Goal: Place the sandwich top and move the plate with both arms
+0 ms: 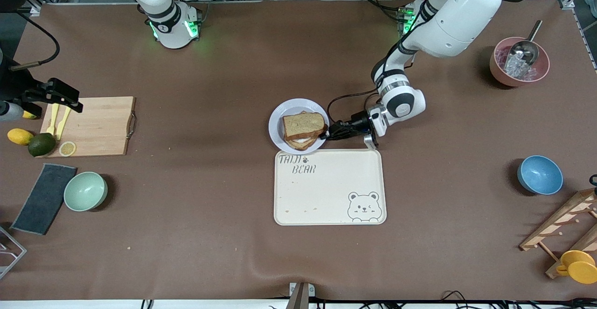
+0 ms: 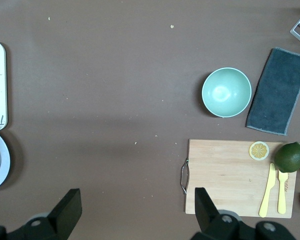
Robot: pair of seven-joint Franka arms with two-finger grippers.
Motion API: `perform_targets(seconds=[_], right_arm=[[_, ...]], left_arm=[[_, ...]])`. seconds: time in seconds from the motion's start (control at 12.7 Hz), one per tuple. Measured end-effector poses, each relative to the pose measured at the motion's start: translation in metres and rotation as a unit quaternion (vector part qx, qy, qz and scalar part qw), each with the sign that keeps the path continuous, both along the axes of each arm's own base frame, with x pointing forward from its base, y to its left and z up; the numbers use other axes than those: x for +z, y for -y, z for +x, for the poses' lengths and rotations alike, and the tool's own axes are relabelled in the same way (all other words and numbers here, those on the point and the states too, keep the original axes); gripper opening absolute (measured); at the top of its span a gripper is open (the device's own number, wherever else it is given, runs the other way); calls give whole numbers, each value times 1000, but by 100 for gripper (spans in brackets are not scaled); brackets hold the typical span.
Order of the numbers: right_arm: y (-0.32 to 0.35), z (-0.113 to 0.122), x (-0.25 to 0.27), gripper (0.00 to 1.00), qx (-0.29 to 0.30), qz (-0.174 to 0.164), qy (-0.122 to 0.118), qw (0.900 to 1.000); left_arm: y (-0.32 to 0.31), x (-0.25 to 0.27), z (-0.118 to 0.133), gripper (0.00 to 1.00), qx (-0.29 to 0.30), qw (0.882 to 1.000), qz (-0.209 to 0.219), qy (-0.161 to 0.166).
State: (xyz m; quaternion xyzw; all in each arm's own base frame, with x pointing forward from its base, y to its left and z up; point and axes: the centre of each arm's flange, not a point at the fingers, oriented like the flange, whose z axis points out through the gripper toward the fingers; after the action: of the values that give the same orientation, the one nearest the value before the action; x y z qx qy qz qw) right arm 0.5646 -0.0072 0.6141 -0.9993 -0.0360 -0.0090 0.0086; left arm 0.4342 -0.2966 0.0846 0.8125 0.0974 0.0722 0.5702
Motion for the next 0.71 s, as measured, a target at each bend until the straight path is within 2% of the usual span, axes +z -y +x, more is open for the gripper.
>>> perform_targets(seconds=[0.24, 0.71], right_arm=[[0, -3, 1, 100, -1, 0, -8, 1000], [0, -4, 0, 100, -1, -1, -12, 1000]], left_arm=[[0, 0, 0, 10, 0, 1000, 0, 0], [0, 0, 0, 7, 0, 1000, 0, 0]])
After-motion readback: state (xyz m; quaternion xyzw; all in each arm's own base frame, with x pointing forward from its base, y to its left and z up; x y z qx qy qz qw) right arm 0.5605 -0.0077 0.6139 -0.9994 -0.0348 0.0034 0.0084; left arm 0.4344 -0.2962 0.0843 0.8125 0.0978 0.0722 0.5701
